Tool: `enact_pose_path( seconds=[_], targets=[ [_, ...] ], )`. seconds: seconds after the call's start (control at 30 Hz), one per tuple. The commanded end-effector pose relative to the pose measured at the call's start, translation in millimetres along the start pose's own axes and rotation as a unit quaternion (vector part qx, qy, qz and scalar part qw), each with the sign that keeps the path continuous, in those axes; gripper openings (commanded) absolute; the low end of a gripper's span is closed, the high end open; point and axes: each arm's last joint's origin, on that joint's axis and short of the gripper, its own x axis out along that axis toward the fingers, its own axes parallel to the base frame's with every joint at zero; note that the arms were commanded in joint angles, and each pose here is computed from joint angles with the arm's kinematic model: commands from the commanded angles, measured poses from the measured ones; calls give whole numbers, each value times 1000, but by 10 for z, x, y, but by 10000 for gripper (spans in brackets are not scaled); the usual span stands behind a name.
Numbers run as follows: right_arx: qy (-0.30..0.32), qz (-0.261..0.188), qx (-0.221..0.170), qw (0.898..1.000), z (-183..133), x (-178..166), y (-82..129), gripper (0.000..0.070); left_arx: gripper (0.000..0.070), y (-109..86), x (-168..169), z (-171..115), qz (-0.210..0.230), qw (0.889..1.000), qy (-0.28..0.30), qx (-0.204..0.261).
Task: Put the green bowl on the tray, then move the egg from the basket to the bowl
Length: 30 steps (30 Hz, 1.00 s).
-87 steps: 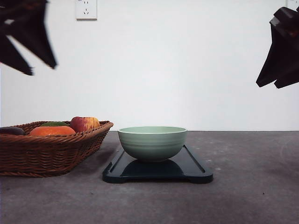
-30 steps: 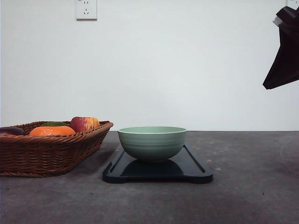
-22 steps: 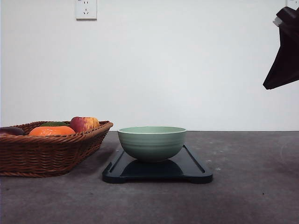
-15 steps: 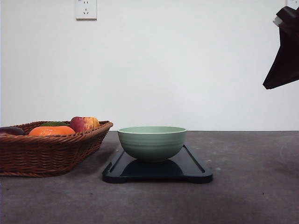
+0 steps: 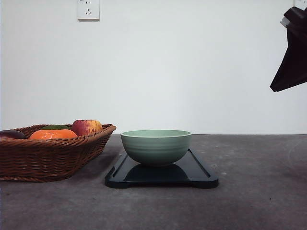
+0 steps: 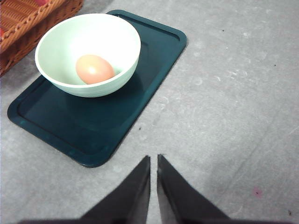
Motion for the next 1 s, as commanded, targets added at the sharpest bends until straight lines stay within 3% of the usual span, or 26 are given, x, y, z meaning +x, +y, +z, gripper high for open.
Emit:
enact_pose_path(
  seconds=[0.0, 0.13, 0.3, 0.6, 0.83, 0.97],
  targets=[
    [-4, 2, -8, 1000, 18, 6, 8, 17, 13, 7, 19, -68, 1, 1000, 12, -3],
    [-8, -18, -26, 999, -39, 5, -38, 17, 13, 7, 19, -68, 1, 1000, 12, -3],
    [-78, -65, 10, 995, -416, -44, -171, 17, 13, 7, 19, -67, 1, 1000, 12, -3],
    [-208, -147, 42, 966, -1040, -162, -298, 17, 13, 7, 19, -67, 1, 1000, 12, -3],
    [-248, -187, 54, 949, -1133, -237, -340, 16, 13, 7, 19, -67, 1, 1000, 12, -3],
    [-249, -196, 57, 947, -1135, -246, -354, 16, 13, 7, 19, -67, 1, 1000, 12, -3]
  ],
)
